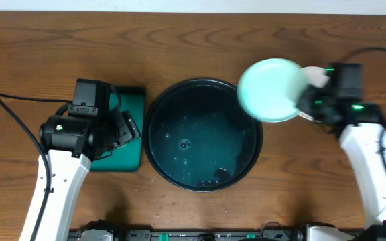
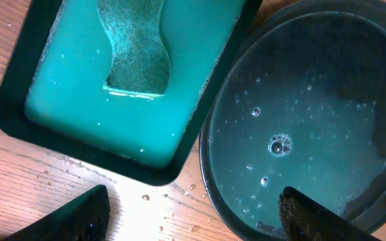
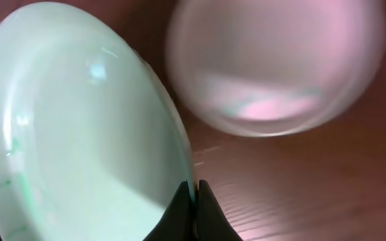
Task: Clean dirty plates on tray and stack at the side
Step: 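Carry the green plate right and lower it onto the white plate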
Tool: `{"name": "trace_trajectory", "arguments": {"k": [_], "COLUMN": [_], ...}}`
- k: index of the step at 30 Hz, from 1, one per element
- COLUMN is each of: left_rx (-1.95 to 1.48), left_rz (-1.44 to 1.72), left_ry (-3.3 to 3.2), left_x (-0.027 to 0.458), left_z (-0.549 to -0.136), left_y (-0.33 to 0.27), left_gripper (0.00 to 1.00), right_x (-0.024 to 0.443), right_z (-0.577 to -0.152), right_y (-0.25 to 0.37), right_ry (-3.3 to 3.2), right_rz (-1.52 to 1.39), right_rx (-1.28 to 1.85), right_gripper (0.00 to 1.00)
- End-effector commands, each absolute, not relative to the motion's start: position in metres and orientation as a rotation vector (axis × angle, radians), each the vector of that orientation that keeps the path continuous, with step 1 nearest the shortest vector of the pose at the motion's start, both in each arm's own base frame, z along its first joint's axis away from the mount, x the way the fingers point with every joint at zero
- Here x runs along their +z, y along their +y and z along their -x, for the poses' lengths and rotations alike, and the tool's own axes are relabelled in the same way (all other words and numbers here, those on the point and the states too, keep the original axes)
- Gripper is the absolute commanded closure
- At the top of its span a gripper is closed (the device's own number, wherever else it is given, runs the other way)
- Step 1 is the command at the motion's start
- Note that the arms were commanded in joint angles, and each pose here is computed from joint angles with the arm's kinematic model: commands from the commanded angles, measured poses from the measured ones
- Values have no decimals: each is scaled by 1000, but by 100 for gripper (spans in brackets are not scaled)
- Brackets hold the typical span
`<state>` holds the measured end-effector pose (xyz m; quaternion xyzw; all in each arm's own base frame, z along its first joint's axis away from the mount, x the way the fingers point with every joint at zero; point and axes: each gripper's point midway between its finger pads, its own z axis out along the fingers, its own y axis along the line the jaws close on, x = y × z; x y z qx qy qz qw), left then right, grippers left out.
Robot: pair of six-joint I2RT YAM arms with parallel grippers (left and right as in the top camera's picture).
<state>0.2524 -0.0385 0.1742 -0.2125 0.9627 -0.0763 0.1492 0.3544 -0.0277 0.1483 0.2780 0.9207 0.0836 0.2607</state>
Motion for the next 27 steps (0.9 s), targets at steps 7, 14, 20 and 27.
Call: {"name": "trace_trajectory", "arguments": {"k": [7, 14, 20, 27], "left_rx": [-212, -212, -212, -212], "left_rz": [599, 599, 599, 599], "left_ry": [2779, 2778, 2778, 2778], "left_x": [172, 172, 172, 172], "left_z": [-252, -252, -252, -252], "left_y": [-39, -39, -39, -39], "left_gripper": [19, 19, 19, 19], "right_x": [117, 53, 42, 51], "right_z": [-322, -315, -336, -355], "right_y": [-150, -168, -165, -159], "right_ry": [2371, 2462, 2436, 2382], "right_rz": [-1271, -1437, -1390, -1320], "right_rx": [161, 228, 337, 449], "right_gripper": [99, 99, 99, 75]}}
